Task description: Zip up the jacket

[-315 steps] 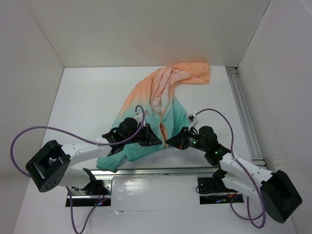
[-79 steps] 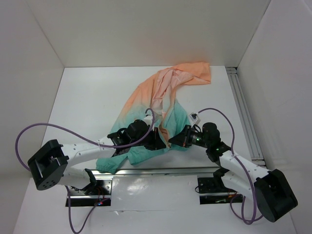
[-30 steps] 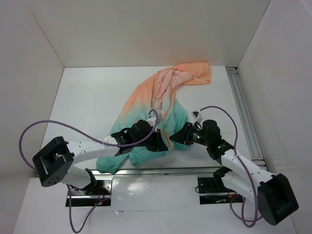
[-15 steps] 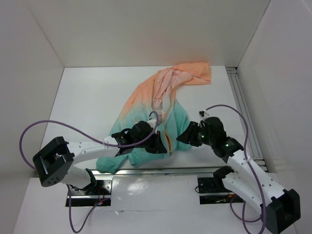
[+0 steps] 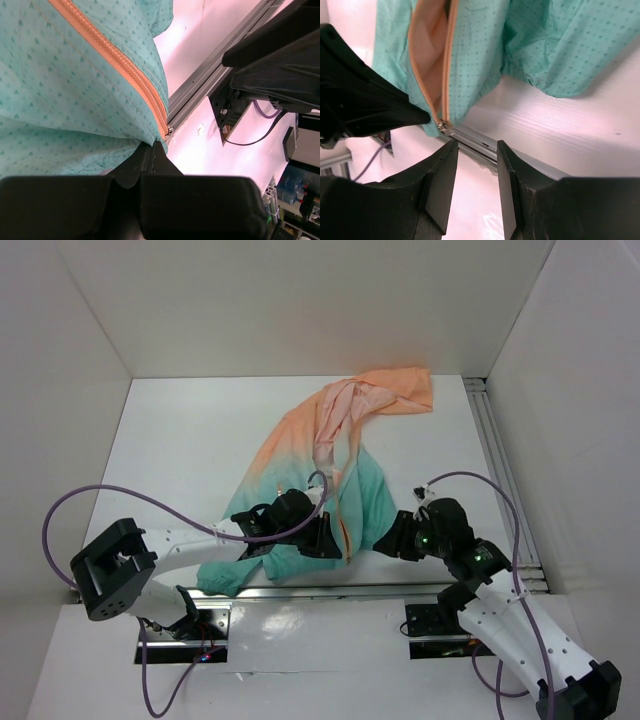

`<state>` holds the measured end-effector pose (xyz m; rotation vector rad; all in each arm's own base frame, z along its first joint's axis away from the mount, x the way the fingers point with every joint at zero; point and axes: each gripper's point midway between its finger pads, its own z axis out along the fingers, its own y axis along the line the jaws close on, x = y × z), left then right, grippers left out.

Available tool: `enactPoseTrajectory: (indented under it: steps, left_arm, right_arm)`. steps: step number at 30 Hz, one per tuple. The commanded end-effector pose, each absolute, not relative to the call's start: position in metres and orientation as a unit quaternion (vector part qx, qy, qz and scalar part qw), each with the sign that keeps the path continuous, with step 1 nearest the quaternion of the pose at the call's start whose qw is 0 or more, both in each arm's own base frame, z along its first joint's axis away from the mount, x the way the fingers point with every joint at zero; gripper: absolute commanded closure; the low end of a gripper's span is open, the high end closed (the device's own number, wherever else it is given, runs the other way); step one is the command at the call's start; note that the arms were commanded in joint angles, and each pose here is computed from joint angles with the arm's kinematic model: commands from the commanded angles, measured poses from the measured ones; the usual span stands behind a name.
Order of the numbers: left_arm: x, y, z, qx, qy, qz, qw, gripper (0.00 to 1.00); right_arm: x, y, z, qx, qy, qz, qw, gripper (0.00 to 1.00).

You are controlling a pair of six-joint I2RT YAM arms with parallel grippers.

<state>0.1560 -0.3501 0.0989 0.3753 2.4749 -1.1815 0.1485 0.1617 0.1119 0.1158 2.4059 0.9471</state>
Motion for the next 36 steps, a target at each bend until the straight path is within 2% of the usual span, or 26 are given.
enactPoseTrajectory:
  steps: [1, 5, 7, 12, 19, 26, 29, 31, 36]
  left_arm:
    - [0.150, -0.352, 0.108, 0.151, 0.869, -0.434, 0.185, 1.00]
    - [0.155, -0.345, 0.105, 0.143, 0.875, -0.416, 0.203, 1.00]
    - [0.156, -0.344, 0.104, 0.136, 0.878, -0.411, 0.203, 1.00]
    - [0.162, -0.342, 0.096, 0.135, 0.884, -0.398, 0.204, 1.00]
    - [0.166, -0.330, 0.090, 0.138, 0.884, -0.400, 0.198, 1.00]
    - [0.175, -0.317, 0.089, 0.130, 0.884, -0.400, 0.201, 1.00]
    - [0.177, -0.318, 0.089, 0.133, 0.883, -0.403, 0.199, 1.00]
    - [0.176, -0.318, 0.089, 0.139, 0.882, -0.404, 0.198, 1.00]
    - [0.181, -0.315, 0.100, 0.139, 0.875, -0.413, 0.211, 1.00]
  right_arm:
    - [0.147, 0.162, 0.112, 0.013, 0.896, 0.349, 0.274, 0.56]
    - [0.139, 0.177, 0.102, 0.029, 0.887, 0.394, 0.239, 0.54]
    - [0.142, 0.183, 0.108, 0.031, 0.876, 0.411, 0.249, 0.54]
    - [0.144, 0.187, 0.104, 0.002, 0.887, 0.379, 0.263, 0.53]
    - [0.159, 0.204, 0.115, -0.073, 0.886, 0.320, 0.329, 0.50]
    - [0.150, 0.229, 0.128, -0.161, 0.856, 0.299, 0.389, 0.50]
    - [0.143, 0.239, 0.128, -0.210, 0.841, 0.284, 0.410, 0.60]
    - [0.133, 0.251, 0.132, -0.246, 0.824, 0.284, 0.424, 0.62]
    - [0.120, 0.260, 0.148, -0.301, 0.775, 0.224, 0.509, 0.61]
